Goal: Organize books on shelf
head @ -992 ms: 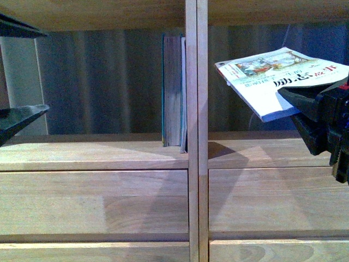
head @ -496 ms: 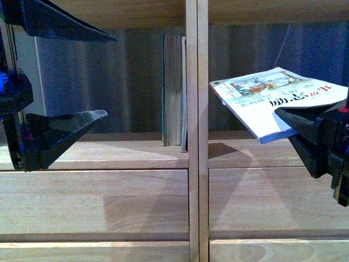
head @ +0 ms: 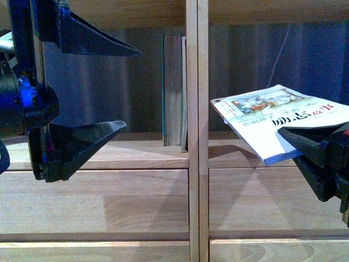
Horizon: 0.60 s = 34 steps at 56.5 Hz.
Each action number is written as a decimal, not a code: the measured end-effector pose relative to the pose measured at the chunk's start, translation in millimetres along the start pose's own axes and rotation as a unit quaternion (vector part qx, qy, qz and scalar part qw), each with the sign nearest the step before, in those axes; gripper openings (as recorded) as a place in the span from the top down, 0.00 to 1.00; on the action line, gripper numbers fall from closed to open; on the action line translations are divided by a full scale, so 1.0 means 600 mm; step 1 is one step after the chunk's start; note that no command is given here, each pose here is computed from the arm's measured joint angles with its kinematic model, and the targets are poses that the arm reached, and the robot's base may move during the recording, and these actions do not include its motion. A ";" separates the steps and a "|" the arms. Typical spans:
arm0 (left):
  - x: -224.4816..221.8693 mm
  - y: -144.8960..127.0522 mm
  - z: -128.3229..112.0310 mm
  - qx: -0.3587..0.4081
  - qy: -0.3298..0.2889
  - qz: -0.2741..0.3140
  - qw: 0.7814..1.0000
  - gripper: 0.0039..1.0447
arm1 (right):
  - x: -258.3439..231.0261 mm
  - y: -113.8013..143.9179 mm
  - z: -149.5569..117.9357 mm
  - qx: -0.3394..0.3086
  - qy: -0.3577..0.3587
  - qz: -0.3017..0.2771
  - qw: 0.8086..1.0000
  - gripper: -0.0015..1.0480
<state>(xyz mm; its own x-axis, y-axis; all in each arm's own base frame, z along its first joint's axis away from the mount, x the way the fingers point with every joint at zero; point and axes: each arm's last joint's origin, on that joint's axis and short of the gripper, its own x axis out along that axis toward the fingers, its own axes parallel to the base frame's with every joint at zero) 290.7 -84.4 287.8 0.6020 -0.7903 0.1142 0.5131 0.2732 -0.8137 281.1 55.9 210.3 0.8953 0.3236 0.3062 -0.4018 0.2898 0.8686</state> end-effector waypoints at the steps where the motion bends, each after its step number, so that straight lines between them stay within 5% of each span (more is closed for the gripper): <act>1: 0.002 -0.001 -0.002 0.001 0.001 -0.001 1.000 0.07 | -0.001 0.000 0.000 0.000 0.000 -0.001 1.000 0.93; 34: 0.010 -0.006 -0.012 0.013 0.010 -0.005 1.000 0.07 | -0.035 -0.024 -0.012 0.013 0.020 -0.038 0.999 0.93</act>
<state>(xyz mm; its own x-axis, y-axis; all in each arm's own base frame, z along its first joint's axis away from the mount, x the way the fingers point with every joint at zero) 288.0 -94.3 287.1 0.5845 -0.8040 0.1094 0.5346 0.2801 -0.7973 266.7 51.4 188.6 0.9141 0.3379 0.2242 -0.3280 0.2910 0.8987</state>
